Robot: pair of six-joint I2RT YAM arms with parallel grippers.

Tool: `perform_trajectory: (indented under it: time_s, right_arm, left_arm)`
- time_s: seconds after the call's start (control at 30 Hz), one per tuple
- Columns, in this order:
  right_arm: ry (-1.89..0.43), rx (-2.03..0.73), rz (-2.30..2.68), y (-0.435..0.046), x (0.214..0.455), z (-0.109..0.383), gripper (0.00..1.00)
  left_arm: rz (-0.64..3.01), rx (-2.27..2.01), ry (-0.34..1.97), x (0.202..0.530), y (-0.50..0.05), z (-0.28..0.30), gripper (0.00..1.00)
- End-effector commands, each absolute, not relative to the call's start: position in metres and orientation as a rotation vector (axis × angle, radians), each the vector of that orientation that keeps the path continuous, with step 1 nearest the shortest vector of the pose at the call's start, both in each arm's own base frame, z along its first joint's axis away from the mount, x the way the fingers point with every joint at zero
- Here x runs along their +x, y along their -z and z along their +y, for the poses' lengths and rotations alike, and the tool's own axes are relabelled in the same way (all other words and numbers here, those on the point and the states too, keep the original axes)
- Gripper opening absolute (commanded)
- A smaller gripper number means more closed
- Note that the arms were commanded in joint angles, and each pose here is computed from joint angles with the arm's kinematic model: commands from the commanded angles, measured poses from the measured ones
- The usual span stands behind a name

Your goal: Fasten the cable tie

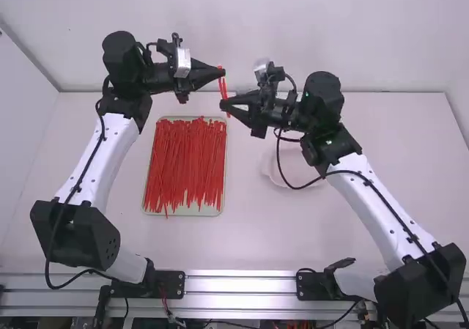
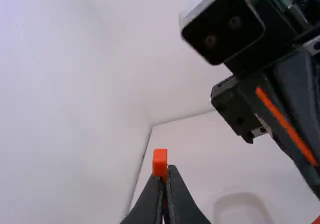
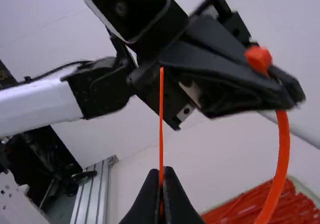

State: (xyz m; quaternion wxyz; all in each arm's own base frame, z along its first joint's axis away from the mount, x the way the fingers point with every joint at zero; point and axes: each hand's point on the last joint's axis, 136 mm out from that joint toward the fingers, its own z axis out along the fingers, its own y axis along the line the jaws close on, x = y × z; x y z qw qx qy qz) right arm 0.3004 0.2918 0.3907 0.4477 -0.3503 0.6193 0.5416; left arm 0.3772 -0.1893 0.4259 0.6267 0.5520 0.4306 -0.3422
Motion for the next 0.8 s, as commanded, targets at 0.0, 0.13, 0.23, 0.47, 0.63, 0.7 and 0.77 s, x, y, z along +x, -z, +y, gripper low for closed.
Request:
perform_trajectory:
  time_s: [0.0,0.13,0.23,0.47,0.63,0.7,0.77]
  right_arm:
    - [-1.339,-0.925,1.498,-0.393,0.297,0.299,0.00]
    - [-1.393,-0.947,1.506,-0.382,0.300,0.306,0.00]
    - [-1.476,-0.951,1.505,-0.378,0.304,0.308,0.00]
    - [-1.653,-1.035,1.451,-0.379,0.294,0.315,0.00]
    - [-1.667,-1.049,1.457,-0.378,0.292,0.313,0.00]
    - [-1.670,-1.059,1.455,-0.378,0.291,0.310,0.00]
    - [-1.670,-1.060,1.454,-0.379,0.291,0.310,0.00]
  left_arm:
    - [0.929,1.297,0.749,0.370,-0.437,-0.188,0.02]
    - [0.925,1.300,0.751,0.369,-0.437,-0.189,0.02]
    - [0.905,1.312,0.722,0.370,-0.436,-0.188,0.02]
    - [0.801,1.383,0.664,0.363,-0.431,-0.187,0.02]
    - [0.674,1.456,0.645,0.350,-0.431,-0.177,0.02]
    - [0.680,1.450,0.628,0.352,-0.431,-0.173,0.02]
    - [0.684,1.447,0.619,0.354,-0.431,-0.169,0.02]
